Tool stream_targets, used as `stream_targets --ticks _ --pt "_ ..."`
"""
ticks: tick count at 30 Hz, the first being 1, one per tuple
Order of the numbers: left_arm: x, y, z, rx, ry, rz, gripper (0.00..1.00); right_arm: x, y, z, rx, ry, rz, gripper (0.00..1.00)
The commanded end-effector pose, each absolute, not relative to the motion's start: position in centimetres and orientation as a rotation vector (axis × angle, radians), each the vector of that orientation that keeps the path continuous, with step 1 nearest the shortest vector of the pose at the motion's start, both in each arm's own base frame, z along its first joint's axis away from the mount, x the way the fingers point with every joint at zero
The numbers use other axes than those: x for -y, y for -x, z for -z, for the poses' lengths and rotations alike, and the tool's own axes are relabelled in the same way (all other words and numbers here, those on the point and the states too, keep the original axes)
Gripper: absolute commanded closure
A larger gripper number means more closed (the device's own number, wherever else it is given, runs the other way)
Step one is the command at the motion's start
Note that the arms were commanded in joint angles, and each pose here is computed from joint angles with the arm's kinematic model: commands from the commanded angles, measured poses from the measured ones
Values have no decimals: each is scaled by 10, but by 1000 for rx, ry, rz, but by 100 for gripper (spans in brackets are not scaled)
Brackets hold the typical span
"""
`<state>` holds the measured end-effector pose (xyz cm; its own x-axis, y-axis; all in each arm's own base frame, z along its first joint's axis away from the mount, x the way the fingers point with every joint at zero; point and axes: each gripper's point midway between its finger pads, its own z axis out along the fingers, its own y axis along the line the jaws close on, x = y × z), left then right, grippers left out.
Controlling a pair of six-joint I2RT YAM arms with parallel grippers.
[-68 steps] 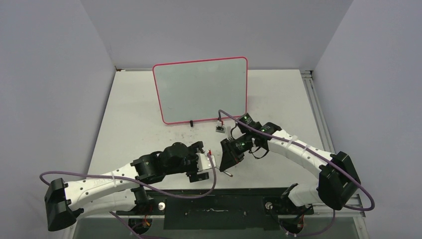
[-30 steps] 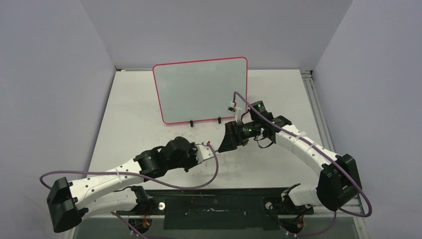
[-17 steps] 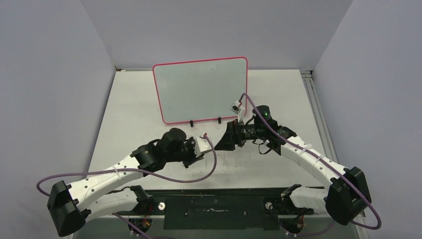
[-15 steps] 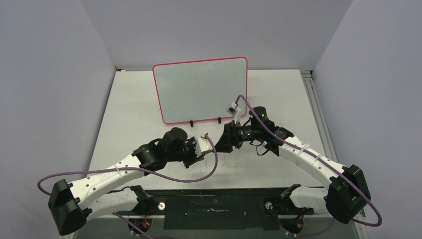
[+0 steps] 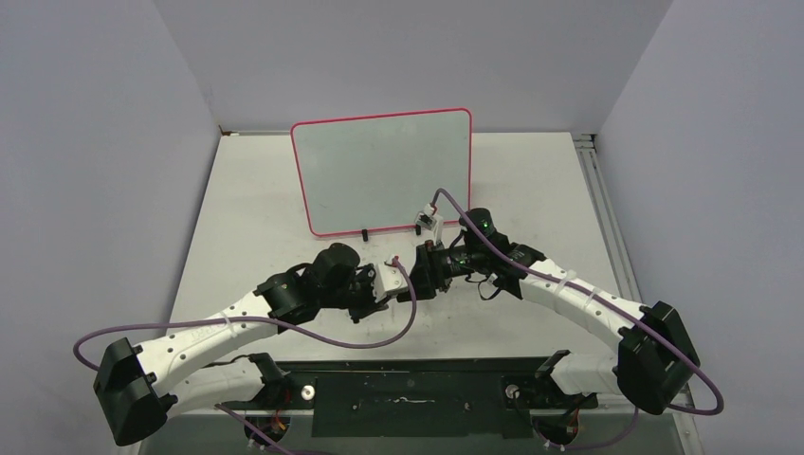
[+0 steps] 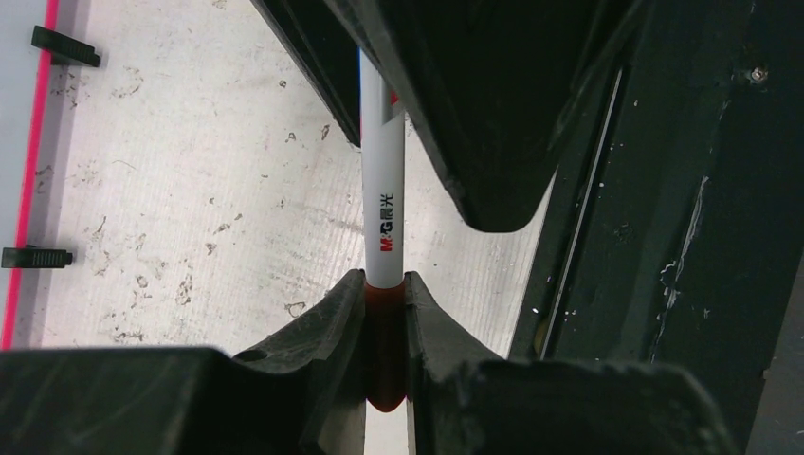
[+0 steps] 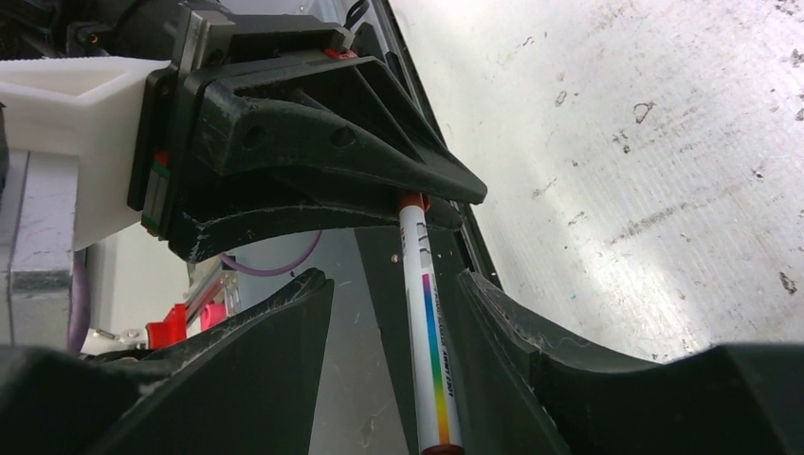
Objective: Write a sentence on the whiteboard
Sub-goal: Open the whiteboard marker at the center of the board.
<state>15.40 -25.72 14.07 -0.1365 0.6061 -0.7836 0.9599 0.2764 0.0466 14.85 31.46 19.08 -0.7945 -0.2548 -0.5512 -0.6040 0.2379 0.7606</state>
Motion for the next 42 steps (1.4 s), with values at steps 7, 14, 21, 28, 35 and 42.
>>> stream_targets --ticks 7,14,21,28,35,42 --pt "268 -150 -162 -1759 -1439 697 100 -320 -140 -211 -2079 922 -1652 51" --pt "269 -147 -159 -1773 -1459 715 100 -322 -136 -206 -2090 954 -1656 56" --pt "270 -147 -157 -1782 -1463 716 100 -324 -133 -195 -2124 972 -1643 58" --pt "271 -146 -156 -1786 -1472 724 100 -327 -134 -195 -2113 966 -1642 59" --pt "272 -145 -156 -1785 -1477 731 100 -328 -132 -197 -2102 971 -1662 71" --pt "271 -142 -154 -1789 -1486 737 100 -325 -137 -192 -2122 970 -1606 52"
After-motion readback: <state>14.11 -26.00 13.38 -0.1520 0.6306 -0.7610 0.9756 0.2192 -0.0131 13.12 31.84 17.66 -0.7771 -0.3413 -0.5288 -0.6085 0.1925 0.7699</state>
